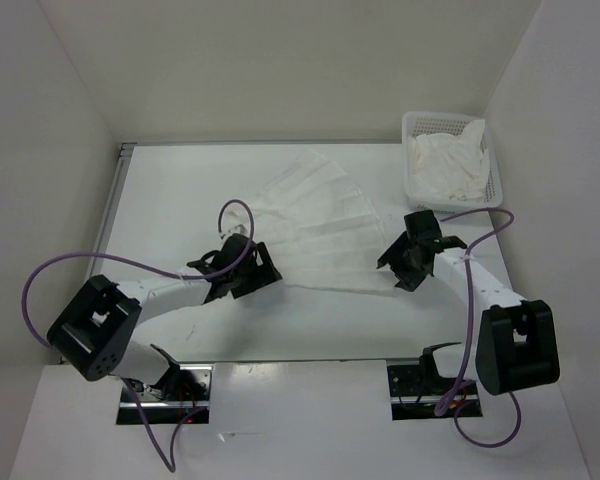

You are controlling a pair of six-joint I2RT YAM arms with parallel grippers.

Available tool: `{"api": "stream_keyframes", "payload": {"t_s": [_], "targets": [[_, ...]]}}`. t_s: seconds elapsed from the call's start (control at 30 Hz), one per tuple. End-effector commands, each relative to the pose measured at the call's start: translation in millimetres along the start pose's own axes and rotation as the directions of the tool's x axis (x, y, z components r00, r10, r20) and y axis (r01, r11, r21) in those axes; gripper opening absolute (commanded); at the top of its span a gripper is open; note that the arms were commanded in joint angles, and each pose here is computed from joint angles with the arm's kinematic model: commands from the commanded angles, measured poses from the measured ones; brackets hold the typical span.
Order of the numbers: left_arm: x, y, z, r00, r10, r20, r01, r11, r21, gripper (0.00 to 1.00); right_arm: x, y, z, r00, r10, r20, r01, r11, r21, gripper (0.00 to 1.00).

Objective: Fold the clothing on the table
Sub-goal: Fold the skirt

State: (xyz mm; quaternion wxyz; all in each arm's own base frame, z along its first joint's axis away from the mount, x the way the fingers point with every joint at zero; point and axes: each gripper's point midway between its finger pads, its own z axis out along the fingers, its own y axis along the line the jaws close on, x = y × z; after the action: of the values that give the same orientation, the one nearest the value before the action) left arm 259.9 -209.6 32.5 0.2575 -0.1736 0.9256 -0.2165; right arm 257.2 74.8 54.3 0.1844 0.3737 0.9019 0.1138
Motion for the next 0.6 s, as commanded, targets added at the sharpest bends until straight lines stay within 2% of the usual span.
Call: {"api": "stream_keyframes", "payload": {"t_s": [0.0,0.03,0.2,0.37,0.57], "targets": [[13,17,18,0.998,-0.026,-0.056,0.023,0.998,-0.059,0.91,-7,-6,4,0.999,0.024,0.024,-0.025,0.999,0.036,0.70],[15,21,20,0.998,-0.017,-0.064,0.012,0.998,-0.070,0.90,-6,-8,6,1.000,0.024,0.018,-0.025,0.999,0.044,0.70],[21,31,32,0.997,-0.016,-0.073,0.009,0.995,-0.097,0.68,-3,-11,5,0.999,0.044,0.020,-0.045,0.998,0.043,0.70],[27,36,37,0.995,-0.007,-0.101,-0.005,0.993,-0.120,0.00,2,-16,6,0.998,0.063,0.014,-0.063,0.997,0.052,0.70],[28,36,34,0.994,0.001,-0.110,-0.014,0.993,-0.113,0.00,7,-21,15,0.992,0.128,0.013,-0.128,0.991,0.041,0.71]]}}
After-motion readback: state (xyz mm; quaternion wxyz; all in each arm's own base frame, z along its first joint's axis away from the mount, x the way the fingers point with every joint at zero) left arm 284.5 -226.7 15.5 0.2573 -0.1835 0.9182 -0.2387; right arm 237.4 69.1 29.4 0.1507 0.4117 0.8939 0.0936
